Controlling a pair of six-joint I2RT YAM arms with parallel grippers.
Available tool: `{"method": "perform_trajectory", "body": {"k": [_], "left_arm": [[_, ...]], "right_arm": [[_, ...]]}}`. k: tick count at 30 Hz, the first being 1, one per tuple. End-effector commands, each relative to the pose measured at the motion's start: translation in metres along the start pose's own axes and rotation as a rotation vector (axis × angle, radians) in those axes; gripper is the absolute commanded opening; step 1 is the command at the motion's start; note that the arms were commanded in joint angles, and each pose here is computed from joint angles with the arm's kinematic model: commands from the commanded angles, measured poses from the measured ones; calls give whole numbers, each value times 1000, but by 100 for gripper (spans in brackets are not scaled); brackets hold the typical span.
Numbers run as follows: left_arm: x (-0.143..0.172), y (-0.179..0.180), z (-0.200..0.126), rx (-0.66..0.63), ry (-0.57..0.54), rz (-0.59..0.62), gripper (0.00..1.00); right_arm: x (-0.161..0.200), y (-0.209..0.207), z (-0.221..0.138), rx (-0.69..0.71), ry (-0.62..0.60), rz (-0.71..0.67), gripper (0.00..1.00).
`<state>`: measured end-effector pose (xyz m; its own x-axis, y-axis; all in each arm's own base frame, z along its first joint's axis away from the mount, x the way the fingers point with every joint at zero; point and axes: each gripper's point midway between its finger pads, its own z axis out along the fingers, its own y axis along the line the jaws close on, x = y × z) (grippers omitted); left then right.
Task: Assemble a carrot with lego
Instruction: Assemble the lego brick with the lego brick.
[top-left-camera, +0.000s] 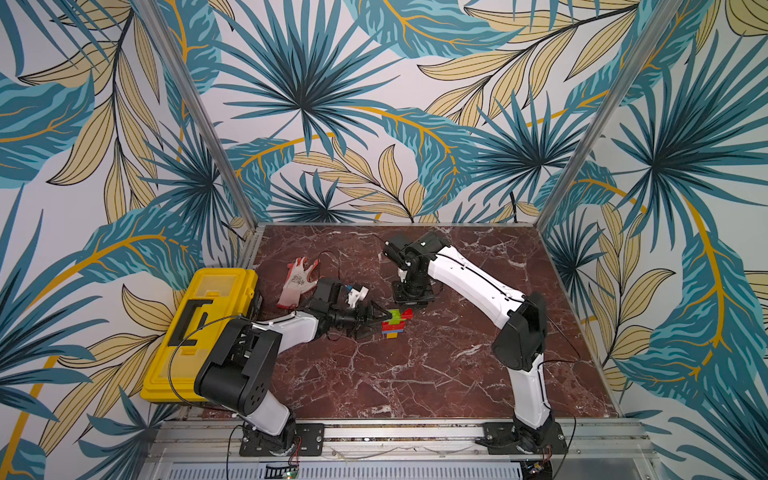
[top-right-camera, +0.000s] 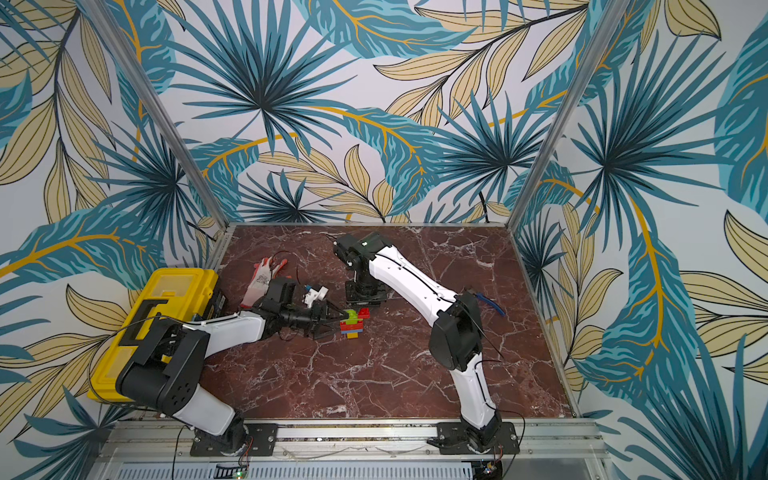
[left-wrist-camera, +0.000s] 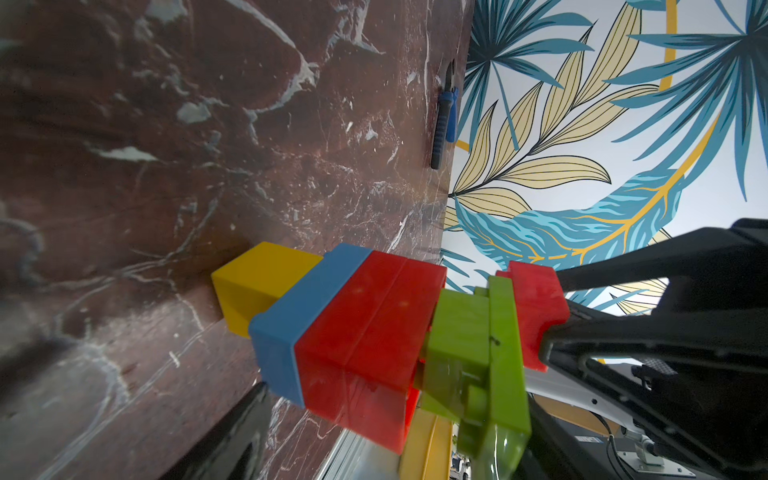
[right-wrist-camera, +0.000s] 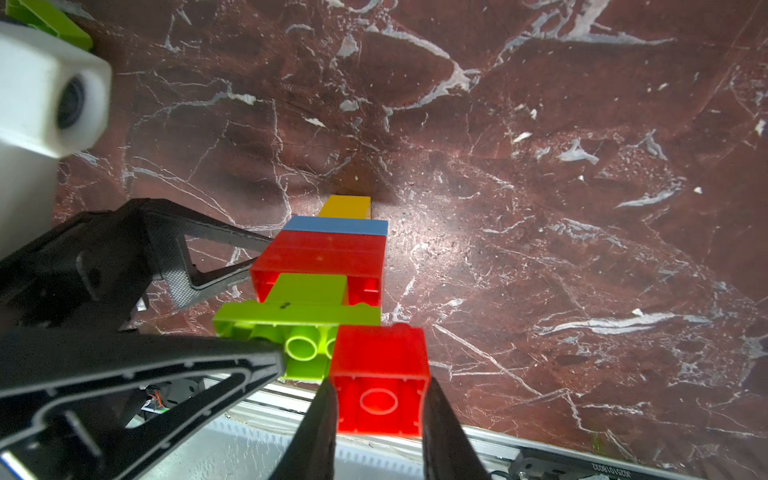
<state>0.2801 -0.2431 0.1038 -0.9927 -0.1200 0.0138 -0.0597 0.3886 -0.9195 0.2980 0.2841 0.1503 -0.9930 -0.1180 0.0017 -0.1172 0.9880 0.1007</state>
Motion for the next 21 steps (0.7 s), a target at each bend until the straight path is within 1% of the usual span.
{"method": "perform_trajectory", "body": {"k": [1, 4, 7, 9, 18, 21], "left_arm": [[11, 55, 2, -161, -12, -153, 85], [12, 56, 2, -163, -11, -156, 85], [13, 58, 1, -166, -11, -159, 85], [15, 59, 1, -167, -10, -163, 85], [24, 75, 2, -193, 4, -194, 84], [25, 75, 2, -196, 5, -192, 85]], "right_arm": [[25, -37, 70, 242, 194, 0, 16], [25, -29, 77, 239, 196, -2, 16], [27, -23, 81, 278, 207, -33, 16], [29, -19, 83, 274, 209, -38, 16], [23, -26, 57, 324, 156, -62, 17], [24, -22, 57, 303, 161, -62, 19]]}}
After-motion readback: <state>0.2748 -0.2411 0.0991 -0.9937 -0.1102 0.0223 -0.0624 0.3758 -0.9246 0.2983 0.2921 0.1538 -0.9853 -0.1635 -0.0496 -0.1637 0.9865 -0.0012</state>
